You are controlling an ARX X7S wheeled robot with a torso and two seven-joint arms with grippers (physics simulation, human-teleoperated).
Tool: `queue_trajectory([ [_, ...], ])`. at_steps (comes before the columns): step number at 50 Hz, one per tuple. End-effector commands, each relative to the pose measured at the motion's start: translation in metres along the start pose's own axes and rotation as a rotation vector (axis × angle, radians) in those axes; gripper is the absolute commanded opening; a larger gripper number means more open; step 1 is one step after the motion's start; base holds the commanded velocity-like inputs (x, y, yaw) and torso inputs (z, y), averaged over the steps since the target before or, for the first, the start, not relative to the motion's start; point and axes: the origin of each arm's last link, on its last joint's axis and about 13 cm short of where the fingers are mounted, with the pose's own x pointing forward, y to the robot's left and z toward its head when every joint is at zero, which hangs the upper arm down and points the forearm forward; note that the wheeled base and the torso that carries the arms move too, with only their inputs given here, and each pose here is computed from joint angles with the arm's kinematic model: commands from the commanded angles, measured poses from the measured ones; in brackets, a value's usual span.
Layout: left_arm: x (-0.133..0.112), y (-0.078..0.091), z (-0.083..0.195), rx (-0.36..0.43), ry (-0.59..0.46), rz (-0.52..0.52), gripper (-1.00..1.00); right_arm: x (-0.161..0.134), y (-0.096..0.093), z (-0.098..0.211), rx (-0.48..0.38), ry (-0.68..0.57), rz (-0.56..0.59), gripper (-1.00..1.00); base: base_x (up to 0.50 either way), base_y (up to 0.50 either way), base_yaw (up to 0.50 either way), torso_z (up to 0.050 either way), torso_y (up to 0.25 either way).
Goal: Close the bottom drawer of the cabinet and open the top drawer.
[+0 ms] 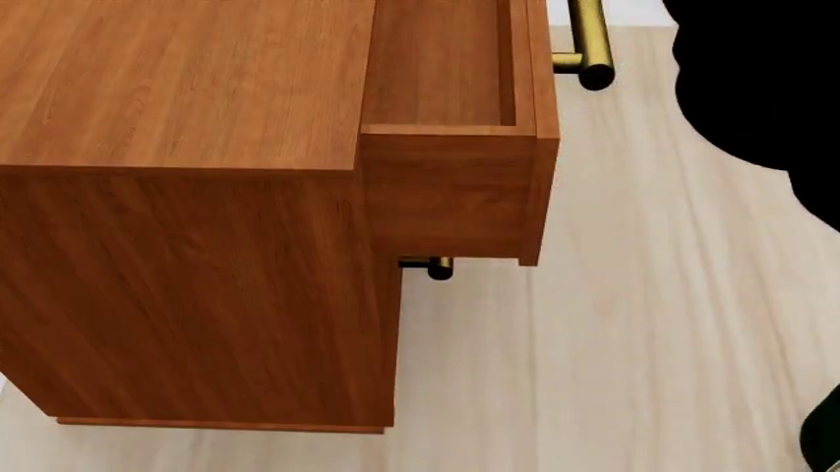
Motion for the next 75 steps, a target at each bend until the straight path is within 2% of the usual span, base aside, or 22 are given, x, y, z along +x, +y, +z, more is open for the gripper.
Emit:
queue_trajectory([
  [1,-0.001,0.001,0.000,0.000,0.000,0.003,1.00,0.010,0.001,0.013,-0.239,0.091,0.028,1.00,0.00,0.00,0.00,0.000,0.000],
  [26,0.001,0.000,0.003,0.010,-0.004,-0.004,1.00,0.027,0.020,0.026,-0.525,0.141,0.104,1.00,0.00,0.00,0.00,0.000,0.000],
  [49,0.000,0.001,0.003,0.015,-0.001,-0.003,1.00,0.051,0.030,0.006,-0.582,0.224,0.149,1.00,0.00,0.00,0.00,0.000,0.000],
  [60,0.001,0.001,0.003,0.017,-0.002,-0.004,1.00,0.052,0.034,0.002,-0.636,0.259,0.176,1.00,0.00,0.00,0.00,0.000,0.000],
  [75,0.001,0.002,0.005,0.018,-0.004,-0.002,1.00,0.052,0.036,-0.004,-0.664,0.308,0.189,1.00,0.00,0.00,0.00,0.000,0.000],
])
